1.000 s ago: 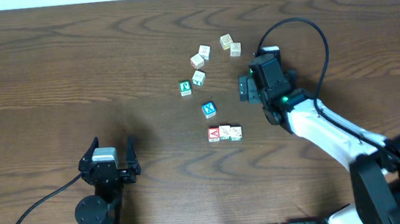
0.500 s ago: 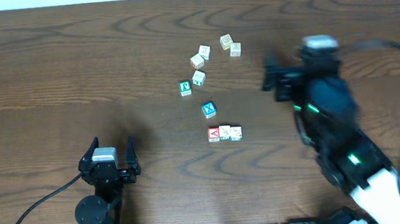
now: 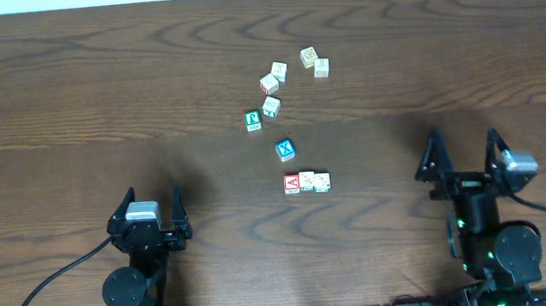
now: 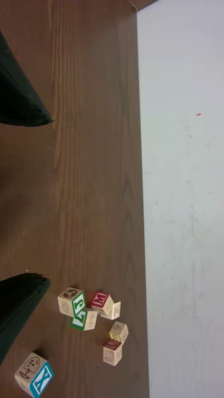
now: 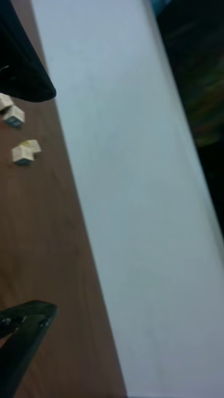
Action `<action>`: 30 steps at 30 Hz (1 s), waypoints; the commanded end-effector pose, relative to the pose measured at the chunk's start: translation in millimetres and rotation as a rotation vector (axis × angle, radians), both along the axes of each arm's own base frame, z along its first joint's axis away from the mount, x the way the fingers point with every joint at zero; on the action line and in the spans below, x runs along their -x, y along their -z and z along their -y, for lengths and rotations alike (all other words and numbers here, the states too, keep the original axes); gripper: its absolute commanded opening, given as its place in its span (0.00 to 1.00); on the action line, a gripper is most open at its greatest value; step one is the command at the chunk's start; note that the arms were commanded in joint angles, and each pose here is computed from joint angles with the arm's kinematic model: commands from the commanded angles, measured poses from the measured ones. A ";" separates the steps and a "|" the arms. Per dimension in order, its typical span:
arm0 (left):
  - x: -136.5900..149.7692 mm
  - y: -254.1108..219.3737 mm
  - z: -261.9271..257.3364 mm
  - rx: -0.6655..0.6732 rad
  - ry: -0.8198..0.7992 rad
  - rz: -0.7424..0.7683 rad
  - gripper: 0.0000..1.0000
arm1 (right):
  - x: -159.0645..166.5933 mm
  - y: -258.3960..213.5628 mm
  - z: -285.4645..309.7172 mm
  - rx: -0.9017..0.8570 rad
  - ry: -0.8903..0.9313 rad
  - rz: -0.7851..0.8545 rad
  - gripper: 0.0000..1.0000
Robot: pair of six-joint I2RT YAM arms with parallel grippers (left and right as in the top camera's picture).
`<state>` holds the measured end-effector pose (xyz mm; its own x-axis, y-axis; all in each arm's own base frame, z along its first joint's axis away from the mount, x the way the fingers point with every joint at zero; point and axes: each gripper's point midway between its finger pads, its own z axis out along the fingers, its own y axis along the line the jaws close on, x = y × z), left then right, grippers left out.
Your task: Lift 3 blocks
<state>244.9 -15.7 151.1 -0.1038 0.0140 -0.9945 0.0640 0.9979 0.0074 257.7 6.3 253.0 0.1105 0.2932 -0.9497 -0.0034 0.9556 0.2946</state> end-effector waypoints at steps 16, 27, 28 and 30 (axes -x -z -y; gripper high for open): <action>1.3 14.5 -3.3 0.008 -0.018 -0.051 0.76 | 12.4 53.9 14.5 -0.101 0.024 -0.004 0.99; 1.3 14.5 -3.3 0.008 -0.018 -0.051 0.76 | 11.9 96.0 16.7 0.064 0.038 -0.183 0.99; 1.3 14.5 -3.3 0.008 -0.018 -0.051 0.76 | 11.8 96.5 15.5 0.071 0.031 -0.185 0.99; 1.3 14.5 -3.3 0.008 -0.018 -0.051 0.76 | 11.8 96.7 14.2 0.071 0.023 -0.185 0.99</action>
<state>244.9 -15.6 151.1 -0.1038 0.0140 -0.9945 0.0636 0.9979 0.0074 246.2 -9.0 158.5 -0.0481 0.2829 -0.9579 0.0809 0.9570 0.2786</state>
